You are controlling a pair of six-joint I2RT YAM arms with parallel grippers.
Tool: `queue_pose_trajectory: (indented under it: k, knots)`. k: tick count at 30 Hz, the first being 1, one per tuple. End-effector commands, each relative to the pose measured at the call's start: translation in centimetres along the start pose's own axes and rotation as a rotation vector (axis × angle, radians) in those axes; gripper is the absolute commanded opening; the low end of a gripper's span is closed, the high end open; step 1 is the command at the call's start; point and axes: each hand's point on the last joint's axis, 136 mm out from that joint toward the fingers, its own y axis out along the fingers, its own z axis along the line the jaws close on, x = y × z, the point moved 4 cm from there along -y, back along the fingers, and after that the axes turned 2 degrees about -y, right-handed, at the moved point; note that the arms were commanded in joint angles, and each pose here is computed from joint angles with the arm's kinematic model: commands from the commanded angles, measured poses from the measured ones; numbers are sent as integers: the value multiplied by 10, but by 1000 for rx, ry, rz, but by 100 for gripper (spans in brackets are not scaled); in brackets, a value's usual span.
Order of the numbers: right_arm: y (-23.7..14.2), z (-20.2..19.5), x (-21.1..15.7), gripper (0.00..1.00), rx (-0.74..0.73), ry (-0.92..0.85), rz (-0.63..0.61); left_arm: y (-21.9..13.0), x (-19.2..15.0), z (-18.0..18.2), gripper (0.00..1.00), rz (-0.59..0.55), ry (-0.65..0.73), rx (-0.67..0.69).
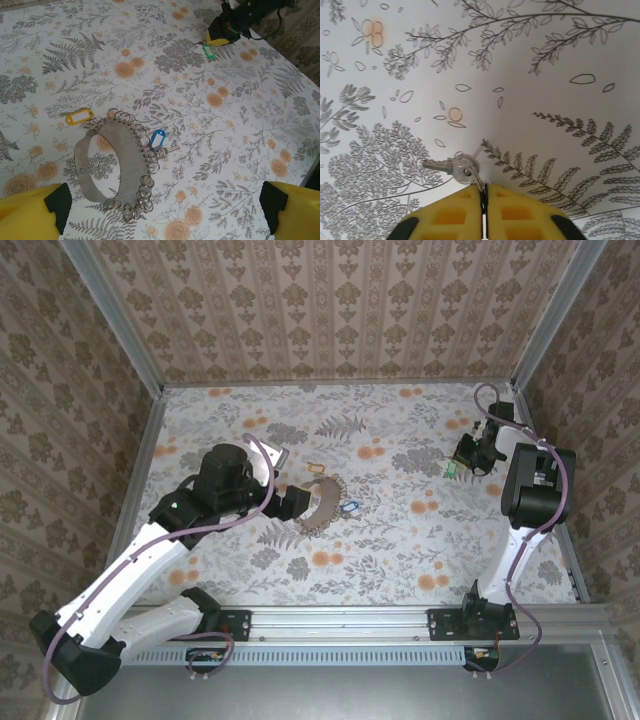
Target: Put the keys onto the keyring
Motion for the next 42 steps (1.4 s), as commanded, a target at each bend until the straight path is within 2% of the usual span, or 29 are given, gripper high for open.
queue_pose_trajectory:
  k: [1,8,9,11,13,17,19,22,25,28,30,31,34,37,39,42]
  knots:
    - [-6,11,4,6,43,-30,-3,0,-6,-1,100,16,20,5]
    - [-46,45,3,0,95,-189,-109,-6,2,-7,100,-24,39,-23]
    - [-54,53,0,0,91,-238,-135,-9,5,-12,100,-37,55,-51]
    - [-75,79,-10,0,97,-362,-211,-24,16,-29,100,-52,95,-199]
    - [-97,112,-24,0,134,-491,-292,-37,34,-33,100,-72,55,-303]
    - [-136,182,-73,0,326,-822,-419,-41,52,-12,100,-130,-53,-291]
    - [-162,214,-109,0,479,-1011,-512,-39,56,-5,100,-143,-71,-317]
    - [-189,243,-164,0,684,-1256,-588,-35,53,-15,94,-80,-25,-410]
    - [-202,260,-202,0,796,-1367,-557,-37,48,-36,86,-7,127,-474]
    - [-213,272,-235,0,890,-1457,-509,-36,42,-48,72,-29,253,-513]
    - [-218,276,-251,0,931,-1499,-497,-34,38,-53,57,-70,340,-535]
    - [-222,278,-257,0,957,-1517,-498,-31,34,-54,54,-80,363,-542]
    - [-233,276,-277,0,1102,-1596,-454,-25,29,-56,54,-103,425,-542]
    - [-236,282,-281,0,1143,-1575,-429,-19,22,-57,53,-92,496,-523]
    - [-237,286,-287,0,1158,-1586,-423,-16,12,-61,49,-78,584,-543]
    - [-237,290,-292,0,1168,-1604,-406,-9,11,-61,42,-71,616,-515]
